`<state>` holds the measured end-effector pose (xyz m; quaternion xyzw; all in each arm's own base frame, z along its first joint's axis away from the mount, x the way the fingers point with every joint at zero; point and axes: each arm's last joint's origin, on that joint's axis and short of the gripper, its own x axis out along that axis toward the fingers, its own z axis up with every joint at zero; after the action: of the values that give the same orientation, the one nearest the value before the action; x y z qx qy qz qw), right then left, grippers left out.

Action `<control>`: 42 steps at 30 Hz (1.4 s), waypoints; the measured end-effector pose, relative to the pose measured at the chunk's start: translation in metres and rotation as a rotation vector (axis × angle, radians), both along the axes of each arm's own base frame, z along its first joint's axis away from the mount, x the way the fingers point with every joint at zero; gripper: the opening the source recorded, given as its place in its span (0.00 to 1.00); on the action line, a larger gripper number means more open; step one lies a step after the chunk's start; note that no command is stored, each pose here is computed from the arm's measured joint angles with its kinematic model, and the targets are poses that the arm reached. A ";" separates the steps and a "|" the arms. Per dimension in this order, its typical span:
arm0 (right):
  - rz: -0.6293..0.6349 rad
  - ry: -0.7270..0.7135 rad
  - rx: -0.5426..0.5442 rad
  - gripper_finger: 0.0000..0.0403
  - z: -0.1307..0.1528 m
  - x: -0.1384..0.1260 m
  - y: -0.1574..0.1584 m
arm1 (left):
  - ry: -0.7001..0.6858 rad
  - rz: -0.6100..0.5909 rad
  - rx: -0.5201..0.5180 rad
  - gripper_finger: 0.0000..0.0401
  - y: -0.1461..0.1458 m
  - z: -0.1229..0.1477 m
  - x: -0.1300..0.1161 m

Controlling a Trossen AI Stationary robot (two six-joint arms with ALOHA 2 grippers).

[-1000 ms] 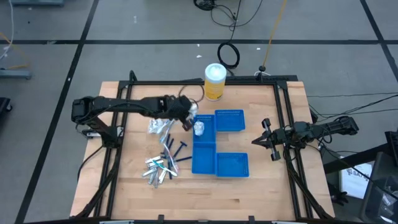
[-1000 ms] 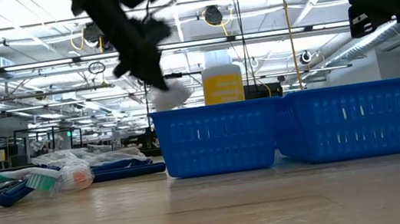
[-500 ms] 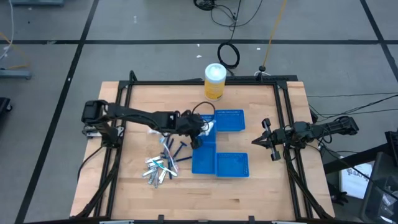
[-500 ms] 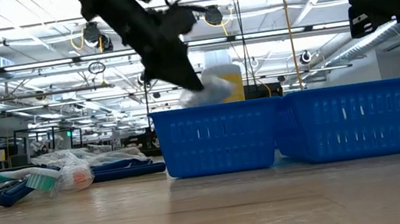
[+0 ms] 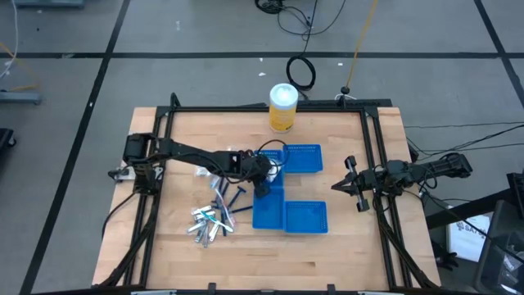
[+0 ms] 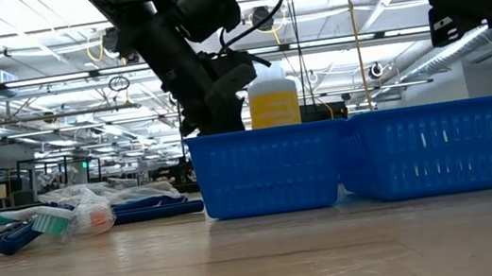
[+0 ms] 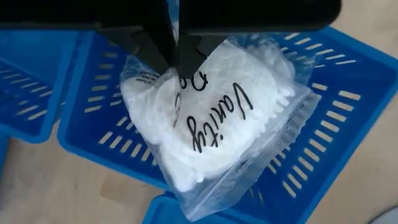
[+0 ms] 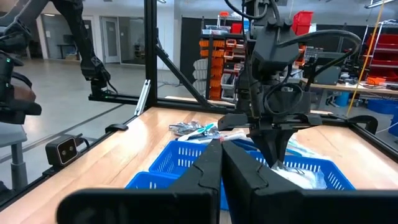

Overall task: Pick & Place Travel size toiletries
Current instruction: Put the transparent cotton pack into the top left blue bin, then put the transparent cotton pack on the top left blue bin

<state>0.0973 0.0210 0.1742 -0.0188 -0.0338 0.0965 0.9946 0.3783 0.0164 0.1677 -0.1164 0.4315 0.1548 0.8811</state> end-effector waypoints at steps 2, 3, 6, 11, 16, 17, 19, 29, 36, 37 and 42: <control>0.000 0.000 0.000 0.01 0.000 0.000 0.000 | -0.005 0.001 -0.001 0.00 0.000 0.000 0.000; 0.000 0.000 0.000 0.01 0.000 0.000 0.000 | -0.006 0.010 -0.007 0.01 0.000 0.000 0.000; 0.000 0.000 0.000 0.01 0.000 0.000 0.000 | -0.013 0.059 -0.044 0.05 0.001 0.000 0.000; 0.000 0.000 0.000 0.01 0.000 0.000 0.000 | 0.009 0.067 -0.103 0.22 0.002 -0.002 -0.002; 0.000 0.000 0.000 0.01 0.000 0.000 0.000 | -0.008 0.053 -0.095 0.45 0.002 0.005 -0.002; 0.000 0.000 0.000 0.01 0.000 0.000 0.000 | -0.012 0.044 -0.089 0.49 0.002 0.009 -0.003; 0.000 0.000 0.000 0.01 0.000 0.000 0.000 | -0.028 0.019 -0.070 0.57 0.002 0.018 -0.003; 0.000 0.006 -0.001 0.01 0.000 0.001 0.000 | 0.056 0.175 0.038 0.75 0.005 0.078 -0.048; -0.001 0.009 -0.002 0.01 -0.001 0.001 0.000 | 0.361 0.500 -0.028 0.72 0.004 0.077 -0.099; -0.001 0.007 -0.001 0.01 0.000 0.001 0.000 | 0.386 0.528 -0.036 0.71 0.004 0.073 -0.103; 0.000 0.008 -0.002 0.01 -0.001 0.001 0.000 | 0.486 0.567 -0.063 0.66 0.012 0.046 -0.118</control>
<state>0.0983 0.0212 0.1736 -0.0193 -0.0296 0.0964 0.9947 0.2607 0.0282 0.2134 -0.2182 0.5831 0.4025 0.6711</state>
